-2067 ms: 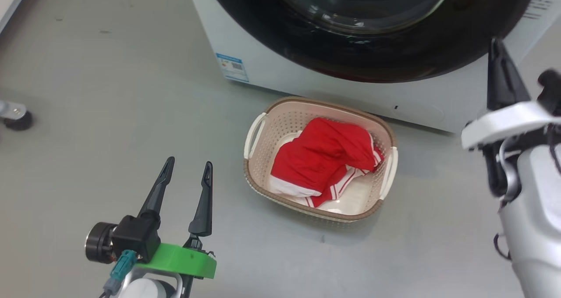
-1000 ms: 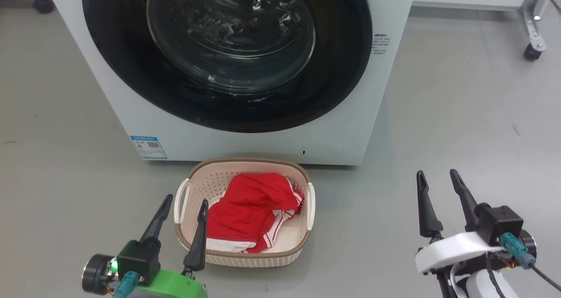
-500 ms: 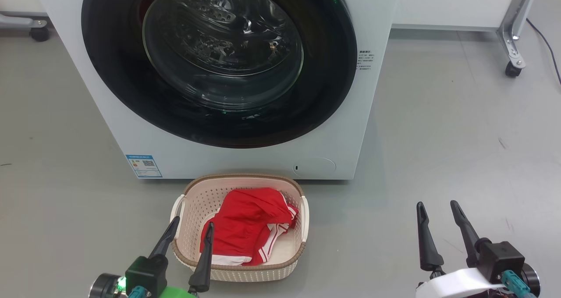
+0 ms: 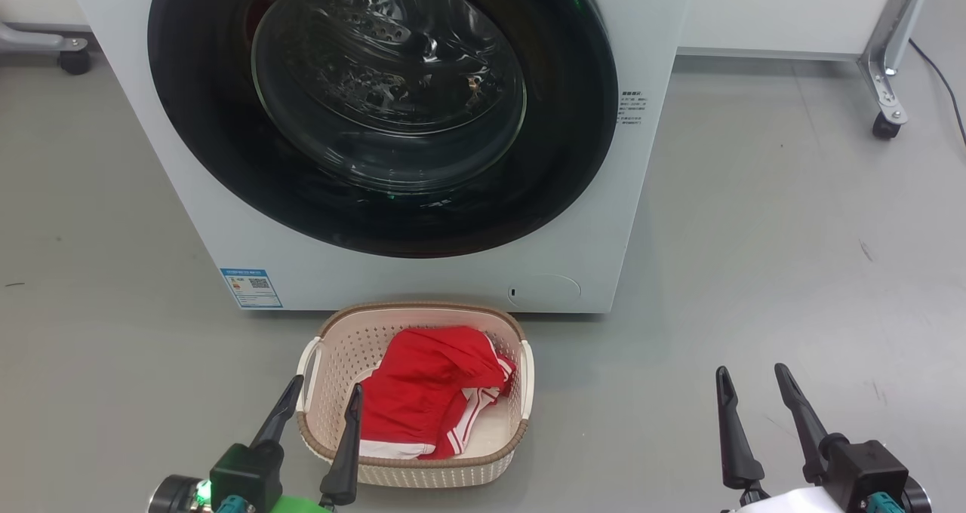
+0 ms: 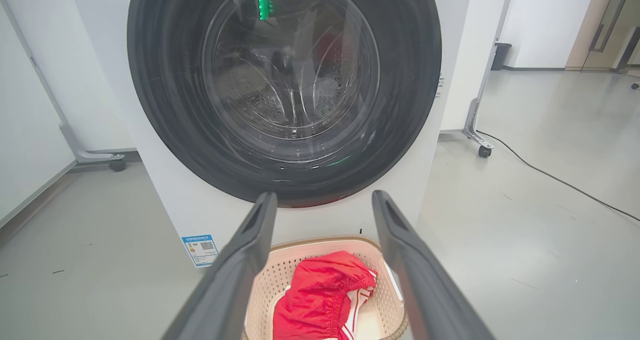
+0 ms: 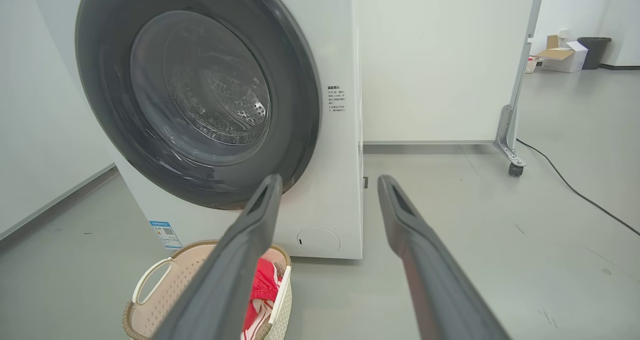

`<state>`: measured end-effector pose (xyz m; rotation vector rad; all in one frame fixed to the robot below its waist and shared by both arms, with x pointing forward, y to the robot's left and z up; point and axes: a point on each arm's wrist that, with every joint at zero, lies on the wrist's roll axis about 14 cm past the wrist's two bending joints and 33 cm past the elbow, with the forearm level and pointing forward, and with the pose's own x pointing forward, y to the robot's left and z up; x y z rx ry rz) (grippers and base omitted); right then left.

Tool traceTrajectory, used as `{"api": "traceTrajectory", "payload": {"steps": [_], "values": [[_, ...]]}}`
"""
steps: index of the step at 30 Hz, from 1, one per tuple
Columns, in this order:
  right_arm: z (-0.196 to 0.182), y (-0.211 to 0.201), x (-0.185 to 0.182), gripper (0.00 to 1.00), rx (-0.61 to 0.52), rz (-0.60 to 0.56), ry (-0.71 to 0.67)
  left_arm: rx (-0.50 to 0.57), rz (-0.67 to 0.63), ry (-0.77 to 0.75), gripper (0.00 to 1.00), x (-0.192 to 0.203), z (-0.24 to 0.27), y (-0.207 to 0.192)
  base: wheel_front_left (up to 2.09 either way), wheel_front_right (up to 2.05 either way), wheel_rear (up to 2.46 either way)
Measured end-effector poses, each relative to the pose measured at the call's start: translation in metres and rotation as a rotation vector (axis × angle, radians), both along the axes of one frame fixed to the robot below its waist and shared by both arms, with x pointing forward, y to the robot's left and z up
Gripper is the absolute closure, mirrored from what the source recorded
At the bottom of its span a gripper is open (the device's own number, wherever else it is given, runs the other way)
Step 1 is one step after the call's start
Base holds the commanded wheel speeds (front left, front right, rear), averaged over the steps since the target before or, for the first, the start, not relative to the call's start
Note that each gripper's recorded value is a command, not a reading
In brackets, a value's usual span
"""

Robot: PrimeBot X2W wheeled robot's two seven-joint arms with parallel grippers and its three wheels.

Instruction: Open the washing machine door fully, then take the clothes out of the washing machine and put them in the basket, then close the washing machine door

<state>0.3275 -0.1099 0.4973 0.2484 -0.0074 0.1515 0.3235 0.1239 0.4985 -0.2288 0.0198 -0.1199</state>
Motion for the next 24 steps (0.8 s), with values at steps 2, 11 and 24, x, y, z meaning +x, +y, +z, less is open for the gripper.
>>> {"api": "traceTrajectory", "payload": {"steps": [2, 11, 24], "values": [[-0.0007, -0.0002, -0.0029, 0.0, 0.001, -0.001, 0.003, -0.001, 0.002, -0.002, 0.0, -0.0001, 0.0008, 0.0006, 0.0, 0.0, 0.0], [0.0011, -0.0022, -0.0069, 0.0, 0.004, -0.013, 0.002, -0.001, 0.008, 0.001, 0.0, -0.0002, 0.0016, 0.0014, 0.0, 0.0, 0.0], [0.0038, -0.0032, -0.0096, 0.0, 0.001, -0.02, 0.001, -0.002, 0.009, 0.002, 0.0, 0.0005, 0.003, 0.0013, 0.0, 0.0, 0.0]]}}
